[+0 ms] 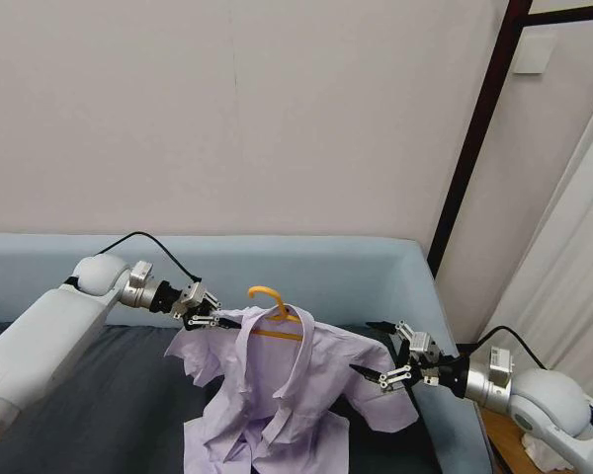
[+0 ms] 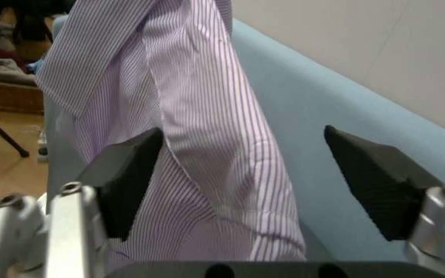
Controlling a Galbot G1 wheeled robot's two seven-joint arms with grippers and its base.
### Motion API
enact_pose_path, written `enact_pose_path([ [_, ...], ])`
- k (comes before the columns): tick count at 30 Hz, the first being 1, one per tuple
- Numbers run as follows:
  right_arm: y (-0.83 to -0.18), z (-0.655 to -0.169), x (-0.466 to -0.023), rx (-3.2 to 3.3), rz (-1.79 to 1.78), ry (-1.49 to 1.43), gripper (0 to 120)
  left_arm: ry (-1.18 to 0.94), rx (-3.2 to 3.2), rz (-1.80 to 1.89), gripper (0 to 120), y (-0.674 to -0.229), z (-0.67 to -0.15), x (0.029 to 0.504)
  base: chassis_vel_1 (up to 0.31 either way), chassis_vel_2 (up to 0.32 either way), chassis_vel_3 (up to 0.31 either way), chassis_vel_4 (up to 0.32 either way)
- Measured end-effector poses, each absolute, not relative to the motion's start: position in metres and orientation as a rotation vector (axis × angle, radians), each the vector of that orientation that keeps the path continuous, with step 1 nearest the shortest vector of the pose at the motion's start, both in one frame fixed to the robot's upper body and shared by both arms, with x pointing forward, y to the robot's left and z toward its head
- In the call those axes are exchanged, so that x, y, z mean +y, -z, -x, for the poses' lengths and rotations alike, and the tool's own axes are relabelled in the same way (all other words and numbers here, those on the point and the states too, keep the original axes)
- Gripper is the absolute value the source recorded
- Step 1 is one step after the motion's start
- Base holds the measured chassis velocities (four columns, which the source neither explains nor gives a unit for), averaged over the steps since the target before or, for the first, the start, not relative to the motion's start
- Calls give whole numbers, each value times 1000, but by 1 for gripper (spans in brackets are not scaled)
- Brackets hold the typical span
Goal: Pick up the clothes from the sofa and hang them on the clothes hanger.
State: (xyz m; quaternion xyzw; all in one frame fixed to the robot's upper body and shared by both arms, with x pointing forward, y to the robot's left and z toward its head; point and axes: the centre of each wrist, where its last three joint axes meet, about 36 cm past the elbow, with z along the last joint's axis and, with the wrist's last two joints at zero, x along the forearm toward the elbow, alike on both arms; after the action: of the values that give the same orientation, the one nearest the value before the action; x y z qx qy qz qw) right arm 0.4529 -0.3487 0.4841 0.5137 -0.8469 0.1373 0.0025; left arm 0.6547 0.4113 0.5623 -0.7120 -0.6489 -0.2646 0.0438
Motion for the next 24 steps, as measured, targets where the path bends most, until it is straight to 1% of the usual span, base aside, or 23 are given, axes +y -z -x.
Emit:
enact_pose_path([
  [1,-484,-453,-349,-2656,-1611,-431,81,809,-1984,2176,1,-562,-655,411,0,0,0,0],
  [5,-482,-454,-347,-2654,-1627,-447,61,821,-1969,2190,1,-566,-655,407,0,0,0,0],
  [7,-482,-454,-347,-2655,-1631,-446,59,822,-1967,2193,1,-566,-655,406,0,0,0,0],
  [8,-483,-455,-347,-2654,-1648,-445,52,823,-1963,2201,1,-566,-655,403,0,0,0,0],
  [9,-483,-456,-348,-2650,-1667,-446,49,821,-1961,2208,1,-565,-655,400,0,0,0,0],
  [10,-483,-456,-348,-2650,-1667,-446,49,821,-1961,2208,1,-565,-655,400,0,0,0,0],
  [13,-485,-456,-349,-2637,-1703,-452,34,815,-1955,2228,1,-562,-655,393,0,0,0,0],
  [14,-485,-456,-349,-2637,-1703,-452,34,815,-1955,2228,1,-562,-655,393,0,0,0,0],
  [18,-485,-454,-351,-2621,-1740,-456,16,813,-1948,2231,1,-561,-654,392,0,0,0,0],
  [19,-485,-454,-351,-2621,-1740,-456,16,813,-1948,2231,1,-561,-654,392,0,0,0,0],
  [21,-484,-454,-351,-2611,-1764,-455,6,809,-1948,2226,1,-558,-653,394,0,0,0,0],
  [23,-483,-454,-350,-2604,-1786,-453,1,811,-1949,2227,1,-556,-652,396,0,0,0,0],
  [24,-483,-454,-350,-2602,-1796,-452,1,812,-1951,2229,1,-555,-651,397,0,0,0,0],
])
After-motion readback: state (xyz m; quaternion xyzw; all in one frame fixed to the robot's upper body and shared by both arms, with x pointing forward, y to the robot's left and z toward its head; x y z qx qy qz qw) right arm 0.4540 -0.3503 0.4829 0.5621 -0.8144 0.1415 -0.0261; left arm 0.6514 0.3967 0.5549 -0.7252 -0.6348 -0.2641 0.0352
